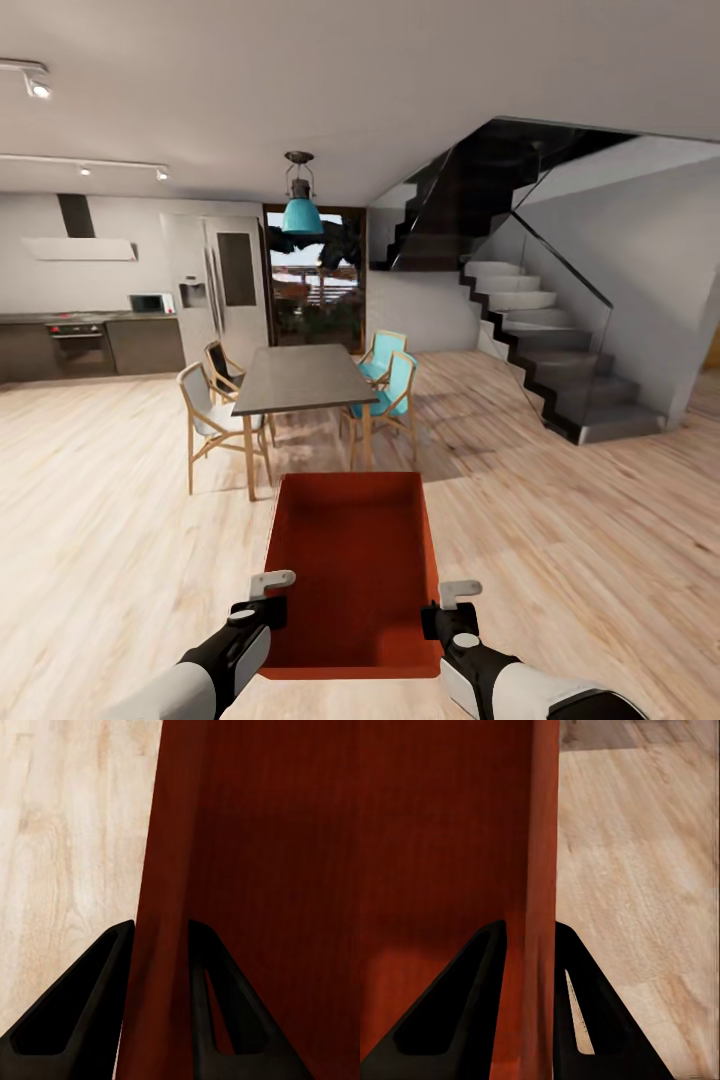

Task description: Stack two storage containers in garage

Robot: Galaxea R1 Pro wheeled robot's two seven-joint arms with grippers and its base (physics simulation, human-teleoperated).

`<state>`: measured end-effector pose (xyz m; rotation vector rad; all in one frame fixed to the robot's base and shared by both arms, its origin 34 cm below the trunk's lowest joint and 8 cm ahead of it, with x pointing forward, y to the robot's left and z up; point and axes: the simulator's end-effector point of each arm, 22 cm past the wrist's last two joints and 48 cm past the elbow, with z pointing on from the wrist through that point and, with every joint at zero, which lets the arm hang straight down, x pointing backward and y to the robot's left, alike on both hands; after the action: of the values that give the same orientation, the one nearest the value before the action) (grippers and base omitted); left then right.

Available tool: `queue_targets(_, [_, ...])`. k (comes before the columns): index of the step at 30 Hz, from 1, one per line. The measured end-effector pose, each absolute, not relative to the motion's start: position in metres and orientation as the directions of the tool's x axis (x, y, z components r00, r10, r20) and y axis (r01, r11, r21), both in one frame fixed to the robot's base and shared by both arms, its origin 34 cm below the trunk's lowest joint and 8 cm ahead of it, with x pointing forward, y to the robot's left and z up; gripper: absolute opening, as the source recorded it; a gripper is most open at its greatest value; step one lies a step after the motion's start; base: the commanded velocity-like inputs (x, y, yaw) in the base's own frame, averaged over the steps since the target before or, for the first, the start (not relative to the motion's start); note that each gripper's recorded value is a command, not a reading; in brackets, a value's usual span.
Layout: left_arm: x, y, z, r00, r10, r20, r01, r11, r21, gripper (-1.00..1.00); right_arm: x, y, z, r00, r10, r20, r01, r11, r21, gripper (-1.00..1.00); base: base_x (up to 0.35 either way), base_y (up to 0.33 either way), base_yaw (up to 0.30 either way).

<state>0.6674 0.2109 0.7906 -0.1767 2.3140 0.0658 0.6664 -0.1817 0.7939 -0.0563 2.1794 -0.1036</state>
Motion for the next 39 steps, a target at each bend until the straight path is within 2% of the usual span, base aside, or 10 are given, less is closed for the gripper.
queue_targets(18, [0.68,0.209,0.81,-0.617,-0.131,-0.776,-0.166,0.985,-0.034,-1.0,0.687,-0.184,0.821,-0.51,-0.103,-0.854,-0.014,0.994,-0.112,-1.0,0.0,0.0,-0.276])
queue_targets(39, [0.678,0.209,0.812,-0.616,-0.126,-0.777,-0.162,0.986,-0.032,-1.0,0.684,-0.183,0.822,-0.507,-0.101,-0.856,-0.01,0.994,-0.111,-1.0,0.0,0.0,-0.232])
